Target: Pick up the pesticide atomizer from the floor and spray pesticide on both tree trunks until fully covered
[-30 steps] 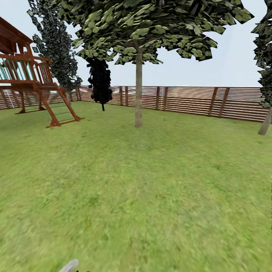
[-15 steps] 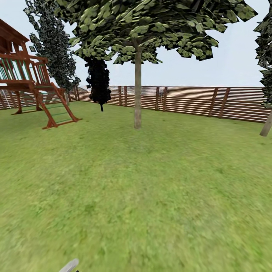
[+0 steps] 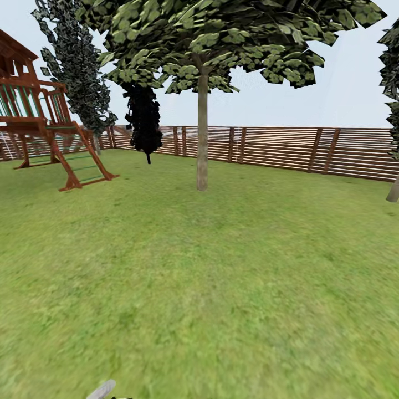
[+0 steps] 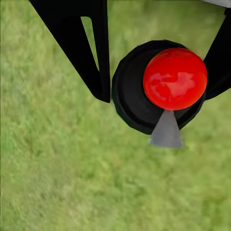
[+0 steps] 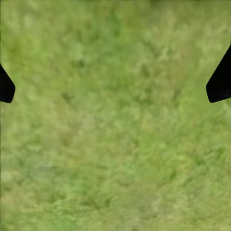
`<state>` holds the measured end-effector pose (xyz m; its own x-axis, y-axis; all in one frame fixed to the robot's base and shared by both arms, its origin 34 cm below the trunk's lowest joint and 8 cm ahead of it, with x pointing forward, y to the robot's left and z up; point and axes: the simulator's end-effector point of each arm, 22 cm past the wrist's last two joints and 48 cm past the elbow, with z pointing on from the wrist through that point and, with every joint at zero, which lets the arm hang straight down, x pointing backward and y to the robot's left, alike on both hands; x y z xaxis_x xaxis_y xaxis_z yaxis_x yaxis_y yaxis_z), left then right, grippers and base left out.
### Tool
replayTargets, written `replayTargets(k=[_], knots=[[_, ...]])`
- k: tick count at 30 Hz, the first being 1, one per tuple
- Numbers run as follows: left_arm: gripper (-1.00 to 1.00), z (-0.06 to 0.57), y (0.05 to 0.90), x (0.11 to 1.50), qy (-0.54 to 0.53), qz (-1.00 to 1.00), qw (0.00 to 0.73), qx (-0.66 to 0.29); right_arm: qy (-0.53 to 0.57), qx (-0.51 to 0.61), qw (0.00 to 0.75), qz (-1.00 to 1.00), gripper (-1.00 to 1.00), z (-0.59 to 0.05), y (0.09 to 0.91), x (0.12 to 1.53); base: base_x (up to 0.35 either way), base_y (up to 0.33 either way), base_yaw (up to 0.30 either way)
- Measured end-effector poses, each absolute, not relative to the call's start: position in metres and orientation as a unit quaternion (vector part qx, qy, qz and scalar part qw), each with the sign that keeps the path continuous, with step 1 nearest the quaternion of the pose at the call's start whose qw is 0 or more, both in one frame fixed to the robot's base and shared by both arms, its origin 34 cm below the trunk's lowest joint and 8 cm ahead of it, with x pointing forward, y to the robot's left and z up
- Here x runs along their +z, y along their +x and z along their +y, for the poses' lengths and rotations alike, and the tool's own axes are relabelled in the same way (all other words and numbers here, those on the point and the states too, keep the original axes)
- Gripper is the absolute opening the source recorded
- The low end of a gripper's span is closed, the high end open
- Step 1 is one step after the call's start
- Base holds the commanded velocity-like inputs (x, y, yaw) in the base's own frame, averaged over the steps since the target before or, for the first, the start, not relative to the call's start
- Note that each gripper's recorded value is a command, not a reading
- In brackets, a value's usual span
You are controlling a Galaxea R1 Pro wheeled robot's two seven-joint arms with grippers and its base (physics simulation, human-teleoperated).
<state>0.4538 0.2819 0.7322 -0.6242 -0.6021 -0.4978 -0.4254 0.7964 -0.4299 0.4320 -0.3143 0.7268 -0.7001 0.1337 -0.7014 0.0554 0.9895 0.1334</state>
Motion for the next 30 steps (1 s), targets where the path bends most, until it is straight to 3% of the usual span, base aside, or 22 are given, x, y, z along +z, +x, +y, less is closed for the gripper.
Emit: replayTargets(k=[30], knots=[[-1.00,0.2824,0.4533,0.7317,-0.290,0.890,0.323,-0.136,0.053,0.051,0.384,0.920,1.00,-0.3143,0.4325,0.7269,0.321,0.000,0.000]])
